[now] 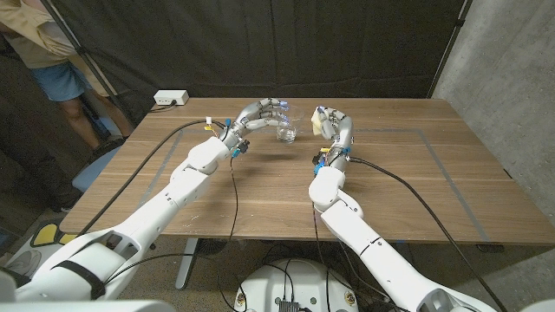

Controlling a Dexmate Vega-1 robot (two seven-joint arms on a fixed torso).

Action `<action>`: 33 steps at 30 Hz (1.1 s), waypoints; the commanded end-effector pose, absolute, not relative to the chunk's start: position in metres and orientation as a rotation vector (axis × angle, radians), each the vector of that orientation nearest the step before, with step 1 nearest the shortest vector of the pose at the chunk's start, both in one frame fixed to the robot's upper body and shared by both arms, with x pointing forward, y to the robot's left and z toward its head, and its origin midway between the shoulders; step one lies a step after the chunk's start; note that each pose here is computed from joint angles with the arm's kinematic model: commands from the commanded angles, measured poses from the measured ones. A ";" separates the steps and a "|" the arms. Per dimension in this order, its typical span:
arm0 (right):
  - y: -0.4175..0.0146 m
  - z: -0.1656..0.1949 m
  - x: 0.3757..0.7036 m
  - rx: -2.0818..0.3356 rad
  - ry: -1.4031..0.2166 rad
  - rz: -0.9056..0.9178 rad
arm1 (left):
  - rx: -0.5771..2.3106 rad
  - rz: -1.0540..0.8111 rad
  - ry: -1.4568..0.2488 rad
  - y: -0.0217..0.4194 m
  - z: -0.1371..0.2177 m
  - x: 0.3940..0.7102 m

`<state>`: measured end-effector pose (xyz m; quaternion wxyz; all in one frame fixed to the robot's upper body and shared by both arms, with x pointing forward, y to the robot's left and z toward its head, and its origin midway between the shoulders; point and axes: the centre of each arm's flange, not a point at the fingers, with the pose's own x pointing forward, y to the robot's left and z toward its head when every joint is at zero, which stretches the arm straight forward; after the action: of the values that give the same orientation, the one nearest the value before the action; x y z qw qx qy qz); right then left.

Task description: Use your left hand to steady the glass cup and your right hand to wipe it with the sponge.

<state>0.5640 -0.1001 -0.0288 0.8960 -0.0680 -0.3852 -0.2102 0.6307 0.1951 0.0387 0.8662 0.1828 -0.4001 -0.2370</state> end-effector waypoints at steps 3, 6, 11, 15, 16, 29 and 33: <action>-0.113 -0.014 0.569 -0.455 -0.967 -0.517 | 0.422 -0.445 -0.837 0.208 0.034 0.626; -0.116 -0.012 0.570 -0.540 -0.998 -0.534 | 0.431 -0.436 -0.837 0.211 0.034 0.625; -0.119 -0.011 0.571 -0.680 -1.034 -0.565 | 0.453 -0.423 -0.836 0.214 0.033 0.623; -0.121 -0.011 0.572 -0.787 -1.042 -0.575 | 0.468 -0.413 -0.831 0.216 0.031 0.623; -0.121 -0.011 0.572 -0.812 -1.043 -0.577 | 0.473 -0.410 -0.830 0.217 0.030 0.622; -0.118 -0.003 0.572 -1.098 -0.948 -0.561 | 0.557 -0.327 -0.835 0.220 0.020 0.619; -0.118 0.001 0.574 -1.173 -0.903 -0.540 | 0.581 -0.311 -0.831 0.219 0.014 0.620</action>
<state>0.5716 -0.1155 -0.0063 0.7373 -0.4334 -0.4518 -0.2538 0.6212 0.2187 0.0248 0.8678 0.2441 -0.3955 -0.1759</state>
